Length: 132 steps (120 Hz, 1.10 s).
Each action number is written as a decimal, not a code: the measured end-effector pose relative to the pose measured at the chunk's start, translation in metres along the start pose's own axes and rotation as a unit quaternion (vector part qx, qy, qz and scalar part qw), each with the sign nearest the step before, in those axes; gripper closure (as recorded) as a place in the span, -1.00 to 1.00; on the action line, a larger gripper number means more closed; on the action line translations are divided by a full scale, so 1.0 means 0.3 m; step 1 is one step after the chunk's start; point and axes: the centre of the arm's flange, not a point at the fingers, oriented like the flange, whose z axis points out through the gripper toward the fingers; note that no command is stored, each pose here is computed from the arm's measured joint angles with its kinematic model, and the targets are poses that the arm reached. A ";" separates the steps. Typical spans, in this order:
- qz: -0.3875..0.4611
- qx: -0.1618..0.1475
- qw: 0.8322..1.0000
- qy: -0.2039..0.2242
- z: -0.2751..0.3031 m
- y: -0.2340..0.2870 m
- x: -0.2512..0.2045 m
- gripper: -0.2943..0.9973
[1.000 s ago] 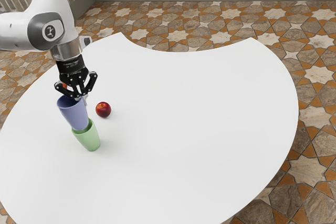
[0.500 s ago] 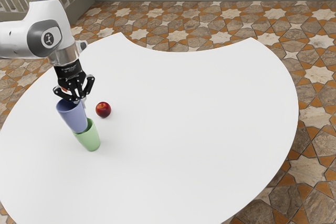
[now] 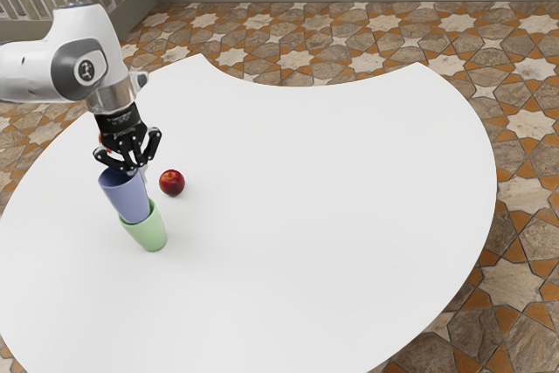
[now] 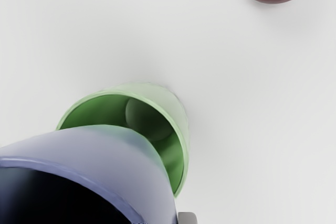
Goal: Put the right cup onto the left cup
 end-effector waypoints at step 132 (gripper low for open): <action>-0.003 -0.017 1.000 0.015 -0.021 0.001 0.026 -0.38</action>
